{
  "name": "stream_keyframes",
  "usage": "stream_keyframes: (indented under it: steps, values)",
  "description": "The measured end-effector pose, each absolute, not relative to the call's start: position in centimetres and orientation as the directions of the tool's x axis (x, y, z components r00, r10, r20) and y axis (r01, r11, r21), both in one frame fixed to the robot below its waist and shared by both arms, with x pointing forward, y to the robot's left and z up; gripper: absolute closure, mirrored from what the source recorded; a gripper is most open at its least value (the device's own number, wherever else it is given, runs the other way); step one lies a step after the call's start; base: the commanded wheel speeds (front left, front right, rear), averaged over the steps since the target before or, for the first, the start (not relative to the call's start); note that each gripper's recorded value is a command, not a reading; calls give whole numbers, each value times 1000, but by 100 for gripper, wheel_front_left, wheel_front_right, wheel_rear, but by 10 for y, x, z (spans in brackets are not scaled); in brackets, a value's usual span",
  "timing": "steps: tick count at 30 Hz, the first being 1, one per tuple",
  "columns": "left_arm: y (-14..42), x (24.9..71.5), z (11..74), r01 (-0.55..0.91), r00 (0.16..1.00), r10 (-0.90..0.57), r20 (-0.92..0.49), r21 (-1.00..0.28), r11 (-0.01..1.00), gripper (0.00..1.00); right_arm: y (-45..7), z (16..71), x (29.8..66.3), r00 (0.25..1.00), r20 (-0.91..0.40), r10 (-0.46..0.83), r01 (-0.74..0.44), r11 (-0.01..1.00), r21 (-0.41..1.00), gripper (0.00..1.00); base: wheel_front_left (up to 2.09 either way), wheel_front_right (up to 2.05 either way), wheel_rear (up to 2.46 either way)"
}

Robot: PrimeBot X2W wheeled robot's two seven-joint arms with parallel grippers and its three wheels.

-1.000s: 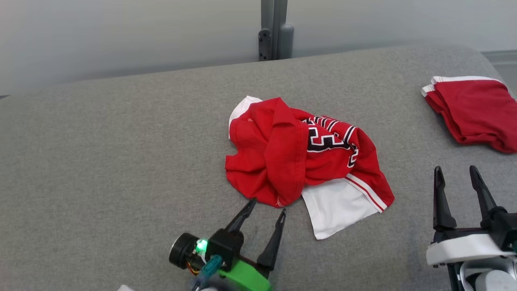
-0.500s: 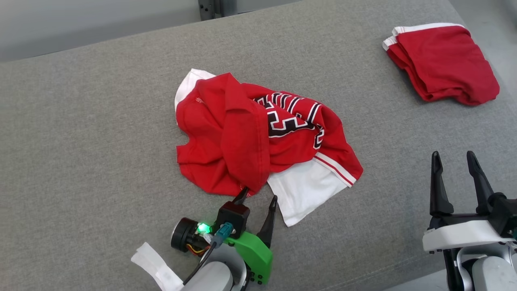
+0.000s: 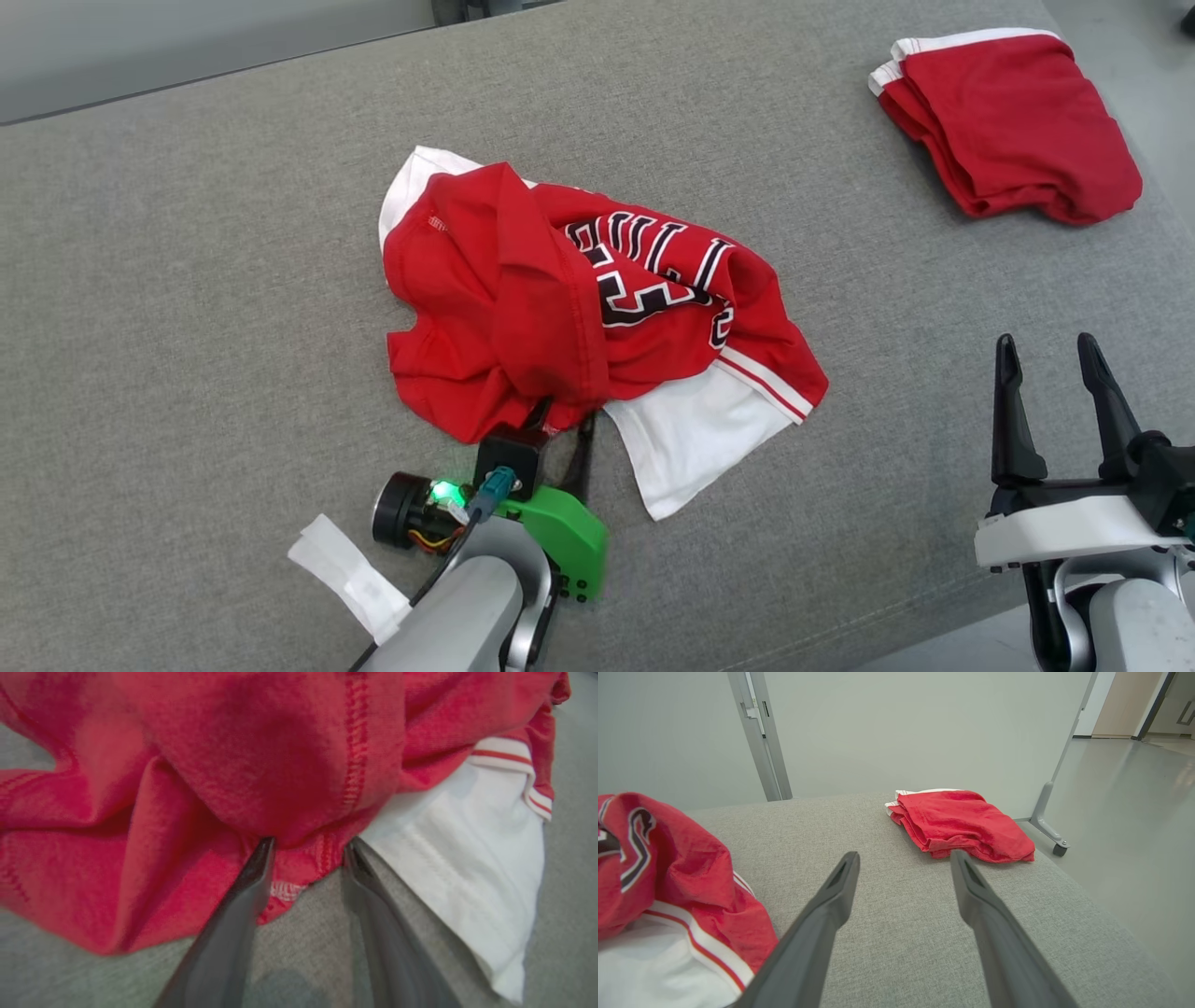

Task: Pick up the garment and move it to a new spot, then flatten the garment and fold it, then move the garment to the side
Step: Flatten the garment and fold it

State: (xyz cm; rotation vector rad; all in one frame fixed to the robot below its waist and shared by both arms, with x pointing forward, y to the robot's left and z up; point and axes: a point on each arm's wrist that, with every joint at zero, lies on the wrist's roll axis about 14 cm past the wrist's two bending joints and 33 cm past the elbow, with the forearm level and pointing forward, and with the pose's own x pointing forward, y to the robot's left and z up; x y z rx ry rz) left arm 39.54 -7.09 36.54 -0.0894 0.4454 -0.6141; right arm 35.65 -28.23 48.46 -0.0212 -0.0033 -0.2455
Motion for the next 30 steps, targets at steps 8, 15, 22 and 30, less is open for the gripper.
stream_keyframes:
  steps: [8,15,22,30]
  values:
    - [-53,395,367,477,749,-540,-385,-253,842,100,-284,483,349,968,0,-250,250,968,-16,0,0,0,0]
    - [-14,381,399,414,767,-543,-342,-383,826,100,-274,480,349,975,-7,-221,221,975,-10,0,0,0,0]
    - [35,356,483,396,773,-579,-260,-516,760,100,-246,483,366,992,11,-128,128,992,4,0,0,0,0]
    - [92,327,482,237,757,-546,-360,-626,743,100,-224,487,379,998,30,-59,59,998,10,0,0,0,0]
